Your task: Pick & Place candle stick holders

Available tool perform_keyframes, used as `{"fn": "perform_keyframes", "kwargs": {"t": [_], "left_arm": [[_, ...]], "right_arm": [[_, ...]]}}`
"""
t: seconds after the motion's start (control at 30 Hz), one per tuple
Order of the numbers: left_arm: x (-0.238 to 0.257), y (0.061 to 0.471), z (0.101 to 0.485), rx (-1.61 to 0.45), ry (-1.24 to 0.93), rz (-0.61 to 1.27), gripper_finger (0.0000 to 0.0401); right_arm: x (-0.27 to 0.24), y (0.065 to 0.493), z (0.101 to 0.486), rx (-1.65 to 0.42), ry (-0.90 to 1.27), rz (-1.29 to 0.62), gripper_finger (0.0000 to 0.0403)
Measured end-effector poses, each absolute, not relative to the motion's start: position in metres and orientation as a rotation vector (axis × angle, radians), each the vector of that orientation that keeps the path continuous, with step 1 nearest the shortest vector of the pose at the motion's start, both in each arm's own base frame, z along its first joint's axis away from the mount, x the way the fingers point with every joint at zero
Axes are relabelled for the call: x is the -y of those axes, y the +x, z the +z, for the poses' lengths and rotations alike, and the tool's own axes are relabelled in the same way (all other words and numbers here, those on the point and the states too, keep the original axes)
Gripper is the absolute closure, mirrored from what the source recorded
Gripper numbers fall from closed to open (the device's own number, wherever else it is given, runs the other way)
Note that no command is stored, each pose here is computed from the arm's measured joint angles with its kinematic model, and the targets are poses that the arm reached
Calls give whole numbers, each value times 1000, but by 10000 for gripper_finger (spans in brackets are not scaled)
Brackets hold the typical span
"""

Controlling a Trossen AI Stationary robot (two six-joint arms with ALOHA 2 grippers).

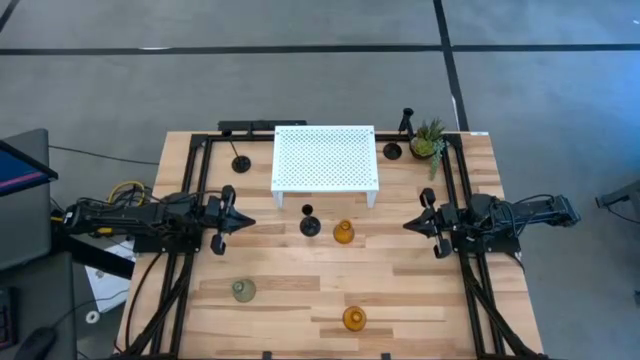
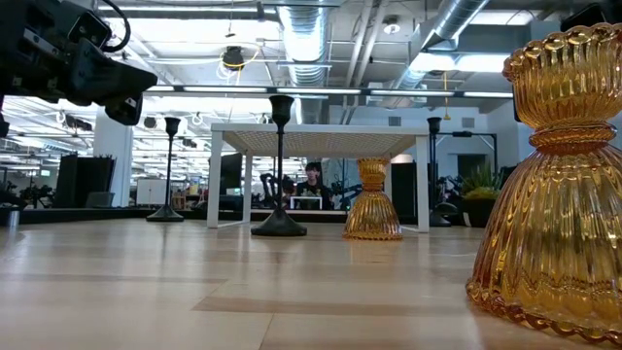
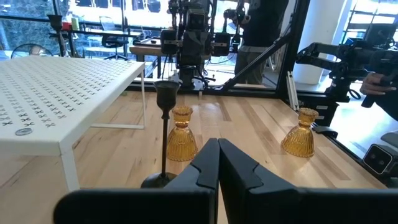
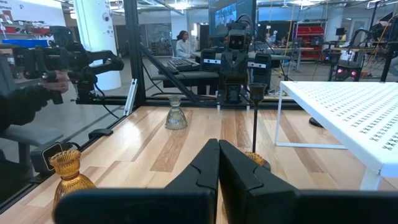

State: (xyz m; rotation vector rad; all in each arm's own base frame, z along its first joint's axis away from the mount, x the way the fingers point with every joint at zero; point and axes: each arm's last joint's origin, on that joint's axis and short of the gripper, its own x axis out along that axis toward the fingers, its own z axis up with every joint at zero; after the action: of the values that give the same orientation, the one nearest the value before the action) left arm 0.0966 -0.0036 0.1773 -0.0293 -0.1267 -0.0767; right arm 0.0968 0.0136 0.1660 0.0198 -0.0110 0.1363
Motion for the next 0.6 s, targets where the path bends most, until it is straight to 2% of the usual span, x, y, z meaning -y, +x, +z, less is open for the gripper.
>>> {"fn": "perform_keyframes", "kwargs": {"t": [0.6], "left_arm": [[4, 96, 179, 139, -29, -77, 397]], "right_arm": [[-12, 97, 167, 20, 21, 87, 403]]}}
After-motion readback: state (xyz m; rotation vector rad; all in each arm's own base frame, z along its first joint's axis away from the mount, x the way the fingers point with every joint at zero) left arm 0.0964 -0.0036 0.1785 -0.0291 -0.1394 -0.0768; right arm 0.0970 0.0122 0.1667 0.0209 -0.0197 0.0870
